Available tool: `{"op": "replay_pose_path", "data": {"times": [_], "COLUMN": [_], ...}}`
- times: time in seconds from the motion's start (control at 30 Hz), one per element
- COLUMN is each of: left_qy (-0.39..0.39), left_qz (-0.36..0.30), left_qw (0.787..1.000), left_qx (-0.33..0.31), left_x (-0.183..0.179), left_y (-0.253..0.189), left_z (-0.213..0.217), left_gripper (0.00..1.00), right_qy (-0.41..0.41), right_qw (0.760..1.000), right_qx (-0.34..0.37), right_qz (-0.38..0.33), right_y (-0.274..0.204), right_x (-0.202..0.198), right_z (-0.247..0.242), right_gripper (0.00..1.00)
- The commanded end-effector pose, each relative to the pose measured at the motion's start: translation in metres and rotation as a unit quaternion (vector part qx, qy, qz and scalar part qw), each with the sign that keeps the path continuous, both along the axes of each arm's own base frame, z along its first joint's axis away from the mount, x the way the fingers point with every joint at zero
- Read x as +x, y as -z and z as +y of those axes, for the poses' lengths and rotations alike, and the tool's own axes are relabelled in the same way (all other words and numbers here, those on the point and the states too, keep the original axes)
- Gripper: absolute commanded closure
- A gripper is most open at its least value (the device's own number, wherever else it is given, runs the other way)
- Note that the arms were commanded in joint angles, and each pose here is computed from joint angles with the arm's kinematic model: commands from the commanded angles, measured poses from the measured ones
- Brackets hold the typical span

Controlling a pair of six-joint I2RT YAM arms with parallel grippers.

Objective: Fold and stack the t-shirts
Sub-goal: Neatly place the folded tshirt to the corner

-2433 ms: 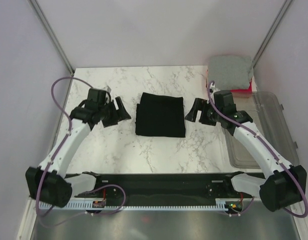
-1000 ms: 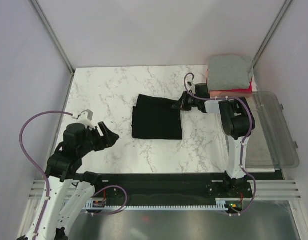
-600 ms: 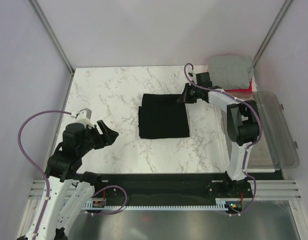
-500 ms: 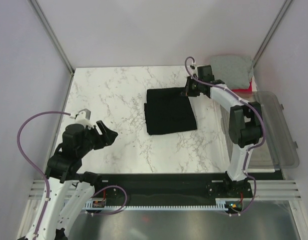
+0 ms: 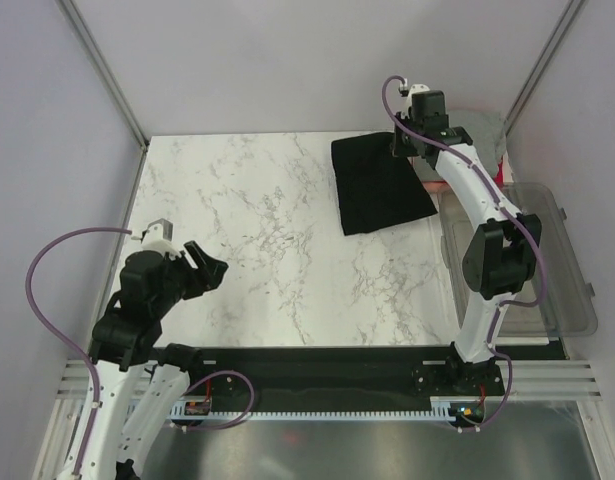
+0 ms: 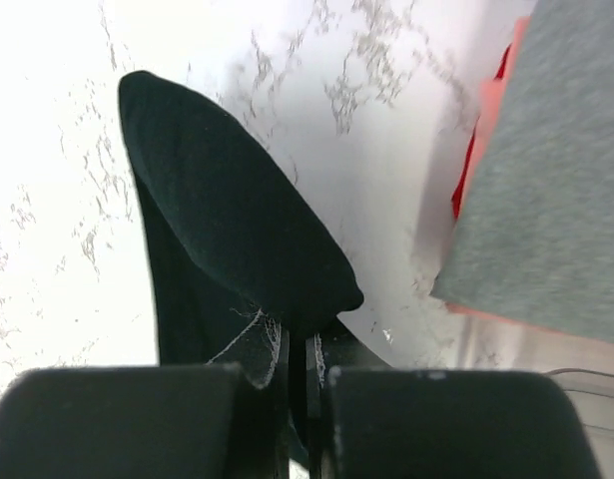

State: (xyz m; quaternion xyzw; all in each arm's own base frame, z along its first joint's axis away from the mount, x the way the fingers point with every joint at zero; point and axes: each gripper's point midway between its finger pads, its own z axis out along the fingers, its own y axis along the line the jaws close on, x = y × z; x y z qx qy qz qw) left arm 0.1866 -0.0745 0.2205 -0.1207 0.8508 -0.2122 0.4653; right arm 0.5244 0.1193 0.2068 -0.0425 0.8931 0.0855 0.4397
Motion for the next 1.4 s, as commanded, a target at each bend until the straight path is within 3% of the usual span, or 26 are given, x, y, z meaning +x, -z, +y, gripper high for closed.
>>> {"op": "replay_pose_path", "data": {"times": [0.0, 0.7, 1.13, 1.37], "left_qy": [-0.019, -0.026, -0.030, -0.032], "left_qz": [-0.015, 0.002, 0.009, 0.019], "left_qw": [1.000, 1.000, 0.999, 0.999], "left_qx": [0.002, 0.008, 0.009, 0.013], "left_x": [0.009, 0.012, 0.013, 0.015], "left_y": [-0.004, 0.001, 0.004, 0.007], "left_z": [0.006, 0.009, 0.009, 0.010], "left_gripper": [0.30, 0.32, 0.33, 0.34], "right_qy": [0.012, 0.042, 0.065, 0.089], "right_qw": [0.997, 0.981, 0.977, 0.978], "right_qx": [-0.023, -0.004, 0.015, 0.035], "right_qz": [-0.072, -0.190, -0.204, -0.186], "right_y": [-0.069, -0.206, -0.218, -0.197], "right_x": [0.008, 0.005, 0.015, 0.031], "right_z": [-0.015, -0.068, -0.099, -0.134], "right_gripper": [1.00, 1.00, 1.00, 1.00]}}
